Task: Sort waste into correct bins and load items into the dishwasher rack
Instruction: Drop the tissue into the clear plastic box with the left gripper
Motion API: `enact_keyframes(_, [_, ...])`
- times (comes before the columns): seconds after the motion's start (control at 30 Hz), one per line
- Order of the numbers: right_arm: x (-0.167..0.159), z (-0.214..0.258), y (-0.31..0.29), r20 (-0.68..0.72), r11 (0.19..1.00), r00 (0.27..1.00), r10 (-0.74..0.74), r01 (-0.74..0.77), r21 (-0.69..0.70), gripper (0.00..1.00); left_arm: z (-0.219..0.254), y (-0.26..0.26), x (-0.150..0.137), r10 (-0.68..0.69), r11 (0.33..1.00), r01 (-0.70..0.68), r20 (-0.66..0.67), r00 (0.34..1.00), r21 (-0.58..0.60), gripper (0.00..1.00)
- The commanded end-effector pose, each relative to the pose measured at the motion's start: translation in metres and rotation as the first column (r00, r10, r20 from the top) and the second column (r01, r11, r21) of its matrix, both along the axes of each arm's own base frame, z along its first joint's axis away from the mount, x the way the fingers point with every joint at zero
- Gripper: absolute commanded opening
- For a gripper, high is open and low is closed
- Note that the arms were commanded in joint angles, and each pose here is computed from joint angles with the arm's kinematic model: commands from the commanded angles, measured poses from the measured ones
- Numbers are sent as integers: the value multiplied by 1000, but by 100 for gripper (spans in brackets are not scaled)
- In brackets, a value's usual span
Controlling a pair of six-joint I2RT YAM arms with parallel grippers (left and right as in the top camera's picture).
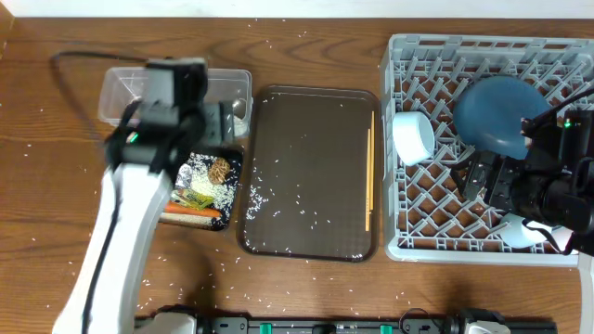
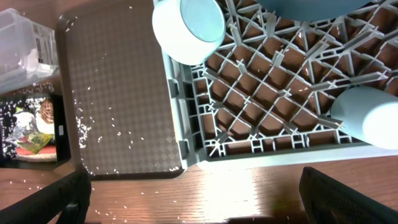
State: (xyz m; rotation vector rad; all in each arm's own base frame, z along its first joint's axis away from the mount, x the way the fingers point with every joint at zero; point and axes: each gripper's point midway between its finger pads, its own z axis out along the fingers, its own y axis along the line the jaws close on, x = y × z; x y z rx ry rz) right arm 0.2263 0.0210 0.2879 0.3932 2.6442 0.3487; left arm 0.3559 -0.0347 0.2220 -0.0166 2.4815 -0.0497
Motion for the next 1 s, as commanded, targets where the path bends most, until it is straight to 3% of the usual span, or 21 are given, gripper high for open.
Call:
enact_keyframes(0.0, [0, 3, -2, 12, 1000, 1000, -1, 1, 2, 99, -9, 12, -30, 110, 994, -111, -106, 988, -5, 91])
enact_keyframes(0.23, [-1, 2, -2, 2, 1000, 1000, -3, 3, 0, 99, -65, 48, -90, 357, 931, -357, -367, 859, 71, 91])
enact_keyframes(0.43, [-2, 2, -2, -2, 1000, 1000, -3, 3, 0, 99, -118, 50, -114, 381, 916, -394, -463, 801, 72, 88])
enact_keyframes(0.5, [-2, 2, -2, -2, 1000, 1000, -3, 3, 0, 99, -133, 50, -113, 381, 916, -394, -457, 804, 70, 84])
enact_keyframes(0.6, [-2, 2, -2, 0, 1000, 1000, -3, 3, -1, 99, -153, 50, -106, 381, 916, -398, -428, 819, 55, 69])
enact_keyframes(0.7, [-2, 2, -2, -2, 1000, 1000, -3, 3, -1, 99, -167, 50, -103, 405, 903, -427, -422, 811, 45, 68])
enact_keyframes(0.87, [-3, 2, -2, -4, 1000, 1000, -3, 3, -1, 99, -182, 51, -94, 407, 903, -427, -424, 809, 51, 58])
enact_keyframes(0.97, [-3, 1, -3, -5, 1000, 1000, -5, 5, -5, 99, -194, 51, -91, 407, 903, -426, -443, 799, 61, 56])
